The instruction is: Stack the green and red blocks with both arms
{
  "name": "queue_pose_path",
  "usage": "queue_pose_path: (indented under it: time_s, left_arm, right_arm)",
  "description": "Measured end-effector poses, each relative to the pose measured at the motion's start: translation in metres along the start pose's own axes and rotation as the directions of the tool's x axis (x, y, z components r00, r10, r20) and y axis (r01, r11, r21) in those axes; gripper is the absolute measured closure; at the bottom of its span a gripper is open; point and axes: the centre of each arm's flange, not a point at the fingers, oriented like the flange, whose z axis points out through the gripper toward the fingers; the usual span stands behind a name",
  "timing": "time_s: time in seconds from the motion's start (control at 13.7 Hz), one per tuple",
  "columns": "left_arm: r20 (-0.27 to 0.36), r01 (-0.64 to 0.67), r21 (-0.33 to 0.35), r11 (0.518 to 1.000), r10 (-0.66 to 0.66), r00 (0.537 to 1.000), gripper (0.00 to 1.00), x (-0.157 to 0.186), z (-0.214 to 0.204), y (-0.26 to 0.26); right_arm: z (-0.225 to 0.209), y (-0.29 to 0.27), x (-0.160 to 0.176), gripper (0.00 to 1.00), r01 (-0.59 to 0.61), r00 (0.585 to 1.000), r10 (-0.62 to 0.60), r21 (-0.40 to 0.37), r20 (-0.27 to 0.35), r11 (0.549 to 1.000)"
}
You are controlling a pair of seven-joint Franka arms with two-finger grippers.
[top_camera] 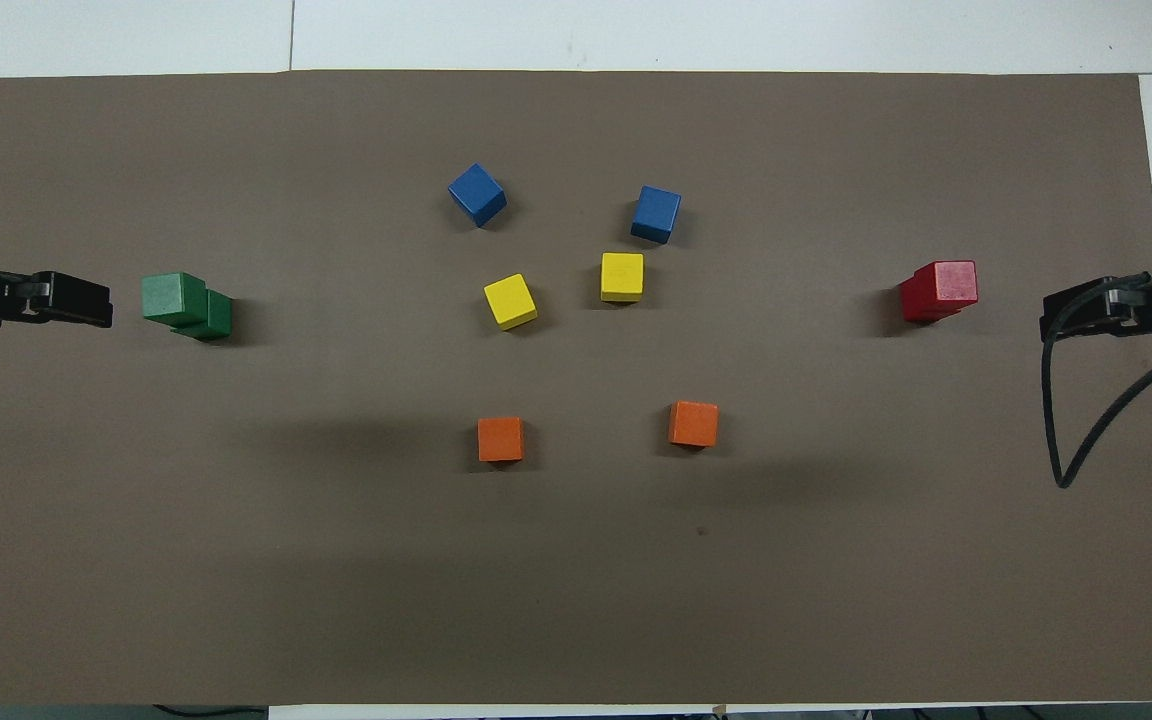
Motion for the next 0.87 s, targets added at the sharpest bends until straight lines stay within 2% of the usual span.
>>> queue_pose_path:
  time_s: [0.22, 0.44, 0.58, 0.73, 0.87]
  left_arm:
    - [0.000, 0.026, -0.058, 0.998, -0.026, 1.000, 0.00, 0.001, -0.002, 0.004]
    - [0.030, 0.053, -0.068, 0.996, -0.051, 0.998, 0.00, 0.002, -0.010, 0.013]
    - [0.064, 0.054, -0.057, 0.997, -0.050, 0.997, 0.00, 0.006, -0.024, 0.018]
    - [0.050, 0.014, -0.009, 1.000, -0.013, 0.999, 0.00, 0.012, -0.037, 0.040]
    - [0.052, -0.003, 0.010, 1.000, 0.002, 0.999, 0.00, 0.011, -0.035, 0.064]
  right_arm:
    - [-0.008, -0.002, -0.004, 0.00, 0.004, 1.000, -0.004, -0.001, 0.016, 1.000]
    - [-0.013, 0.000, -0.005, 0.00, 0.001, 1.000, -0.001, -0.001, 0.020, 1.000]
    - [-0.014, 0.001, -0.004, 0.00, -0.001, 1.000, 0.002, -0.001, 0.018, 1.000]
    - [-0.014, 0.005, -0.004, 0.00, -0.010, 1.000, 0.010, -0.001, 0.017, 1.000]
    - [-0.015, 0.007, -0.003, 0.00, -0.013, 1.000, 0.013, -0.001, 0.016, 1.000]
